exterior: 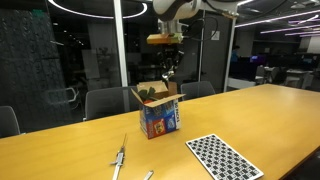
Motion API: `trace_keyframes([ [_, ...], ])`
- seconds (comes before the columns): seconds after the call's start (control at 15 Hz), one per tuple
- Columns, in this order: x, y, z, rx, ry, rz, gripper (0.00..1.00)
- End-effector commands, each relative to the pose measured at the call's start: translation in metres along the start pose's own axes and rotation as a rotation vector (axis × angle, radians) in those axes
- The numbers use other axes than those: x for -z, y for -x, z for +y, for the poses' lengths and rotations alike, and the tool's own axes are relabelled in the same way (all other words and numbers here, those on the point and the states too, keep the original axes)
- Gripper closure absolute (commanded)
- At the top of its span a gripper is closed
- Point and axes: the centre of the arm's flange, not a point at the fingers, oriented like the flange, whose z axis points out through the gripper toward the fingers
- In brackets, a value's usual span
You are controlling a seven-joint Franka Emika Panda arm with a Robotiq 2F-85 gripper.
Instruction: Put the tool inside the box.
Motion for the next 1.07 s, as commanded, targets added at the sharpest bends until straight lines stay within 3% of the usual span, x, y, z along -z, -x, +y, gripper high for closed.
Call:
trace_keyframes([
  [0.0,-0.05,-0.043,-0.07,0.112,-0.02,-0.071,0.82],
  [0.4,-0.138,-0.064,-0.113,0.23,0.051,-0.167,0.82],
  [1.0,-0.169,-0.092,-0.14,0.3,0.065,-0.209,0.82],
])
